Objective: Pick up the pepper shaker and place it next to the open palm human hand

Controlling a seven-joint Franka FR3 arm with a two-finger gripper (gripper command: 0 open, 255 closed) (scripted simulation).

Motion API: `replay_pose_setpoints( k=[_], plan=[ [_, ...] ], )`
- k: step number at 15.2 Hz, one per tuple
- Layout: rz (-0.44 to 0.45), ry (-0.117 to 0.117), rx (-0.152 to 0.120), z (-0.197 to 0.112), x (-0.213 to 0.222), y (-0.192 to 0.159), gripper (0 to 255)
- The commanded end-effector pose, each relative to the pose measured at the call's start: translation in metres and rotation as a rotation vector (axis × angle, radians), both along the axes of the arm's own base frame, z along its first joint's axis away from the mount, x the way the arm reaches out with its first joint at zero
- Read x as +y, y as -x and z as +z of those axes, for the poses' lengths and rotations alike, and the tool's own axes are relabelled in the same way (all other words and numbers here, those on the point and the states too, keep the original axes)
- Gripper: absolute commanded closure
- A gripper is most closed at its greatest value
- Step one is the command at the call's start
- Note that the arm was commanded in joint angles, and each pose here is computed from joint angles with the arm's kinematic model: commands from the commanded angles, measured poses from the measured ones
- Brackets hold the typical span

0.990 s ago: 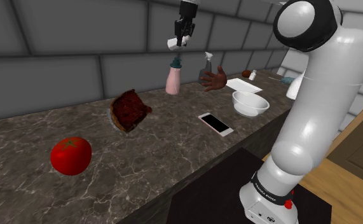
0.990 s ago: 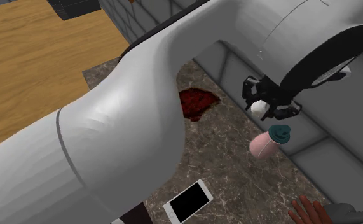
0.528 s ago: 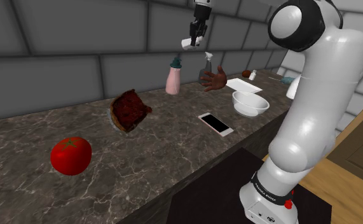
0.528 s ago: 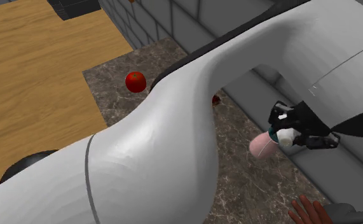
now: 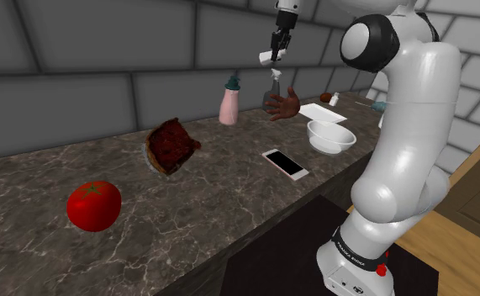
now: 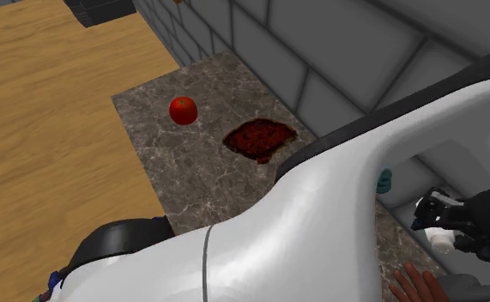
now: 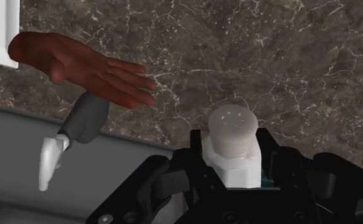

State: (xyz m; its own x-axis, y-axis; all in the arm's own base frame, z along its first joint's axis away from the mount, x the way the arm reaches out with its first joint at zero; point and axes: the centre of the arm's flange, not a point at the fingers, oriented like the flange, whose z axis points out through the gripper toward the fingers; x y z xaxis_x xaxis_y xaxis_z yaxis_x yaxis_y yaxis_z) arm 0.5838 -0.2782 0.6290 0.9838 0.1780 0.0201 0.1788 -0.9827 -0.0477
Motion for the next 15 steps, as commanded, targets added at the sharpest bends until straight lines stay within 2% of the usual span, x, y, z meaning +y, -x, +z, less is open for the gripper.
replay_pose_setpoints(
  k=[1, 4, 15],
  plan=[
    [0.002, 0.000, 0.000, 0.001, -0.025, 0.005, 255],
    [0.002, 0.000, 0.000, 0.001, -0.065, 0.009, 255],
    [0.002, 0.000, 0.000, -0.058, -0.065, 0.009, 255]
  ],
)
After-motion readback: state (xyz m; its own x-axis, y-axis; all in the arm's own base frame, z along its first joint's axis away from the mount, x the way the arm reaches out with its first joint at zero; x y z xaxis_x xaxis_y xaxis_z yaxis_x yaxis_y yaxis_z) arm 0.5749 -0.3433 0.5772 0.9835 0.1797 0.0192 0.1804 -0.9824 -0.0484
